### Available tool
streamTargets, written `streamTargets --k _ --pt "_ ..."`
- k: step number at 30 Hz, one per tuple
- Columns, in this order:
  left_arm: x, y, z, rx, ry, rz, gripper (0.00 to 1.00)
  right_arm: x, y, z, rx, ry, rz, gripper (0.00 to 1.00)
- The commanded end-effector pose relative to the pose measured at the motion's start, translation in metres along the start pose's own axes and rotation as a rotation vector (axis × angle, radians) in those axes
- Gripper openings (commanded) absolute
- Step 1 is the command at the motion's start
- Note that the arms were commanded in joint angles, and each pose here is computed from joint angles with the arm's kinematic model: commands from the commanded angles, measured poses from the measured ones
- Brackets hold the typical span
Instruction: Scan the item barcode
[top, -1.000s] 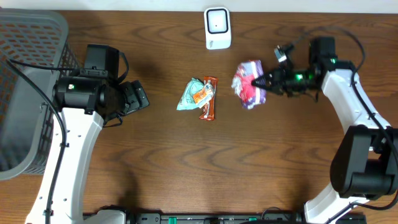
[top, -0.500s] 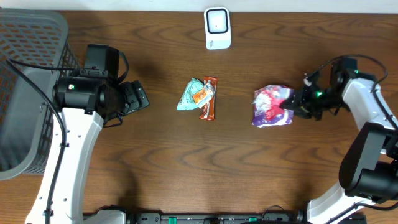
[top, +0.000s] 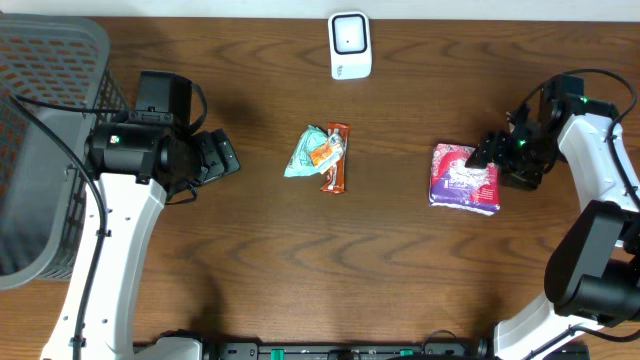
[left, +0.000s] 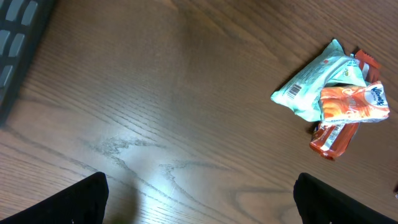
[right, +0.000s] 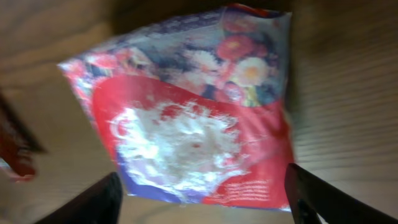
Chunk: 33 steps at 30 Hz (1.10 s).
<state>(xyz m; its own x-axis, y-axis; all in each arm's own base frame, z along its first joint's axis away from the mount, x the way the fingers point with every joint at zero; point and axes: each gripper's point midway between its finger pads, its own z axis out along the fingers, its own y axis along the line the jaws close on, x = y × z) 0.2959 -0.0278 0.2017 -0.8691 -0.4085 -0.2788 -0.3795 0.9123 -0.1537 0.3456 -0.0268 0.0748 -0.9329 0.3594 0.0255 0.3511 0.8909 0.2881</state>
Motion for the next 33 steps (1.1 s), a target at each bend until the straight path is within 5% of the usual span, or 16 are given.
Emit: streamTargets --k 1,9,16,19,22,33 --pt "-0.001 0.004 -0.001 -0.012 -0.007 0.002 0.95 -0.001 -0.017 -0.004 0.112 -0.016 -0.026 0.88" --pt "-0.001 0.004 -0.001 -0.012 -0.007 0.001 0.95 0.007 -0.026 0.015 0.129 0.0 -0.021 0.97" --pt "-0.001 0.004 -0.001 -0.012 -0.007 0.001 0.95 0.013 0.0 0.048 -0.088 -0.014 -0.037 0.83" --pt "-0.001 0.004 -0.001 -0.012 -0.007 0.002 0.95 0.015 0.013 0.059 -0.178 -0.029 -0.054 0.59" --pt "-0.001 0.004 -0.001 -0.012 -0.007 0.001 0.95 0.018 0.026 0.062 -0.246 -0.028 -0.064 0.04" --pt "-0.001 0.004 -0.001 -0.012 -0.007 0.001 0.95 -0.03 0.113 0.003 -0.695 -0.122 0.004 0.01"
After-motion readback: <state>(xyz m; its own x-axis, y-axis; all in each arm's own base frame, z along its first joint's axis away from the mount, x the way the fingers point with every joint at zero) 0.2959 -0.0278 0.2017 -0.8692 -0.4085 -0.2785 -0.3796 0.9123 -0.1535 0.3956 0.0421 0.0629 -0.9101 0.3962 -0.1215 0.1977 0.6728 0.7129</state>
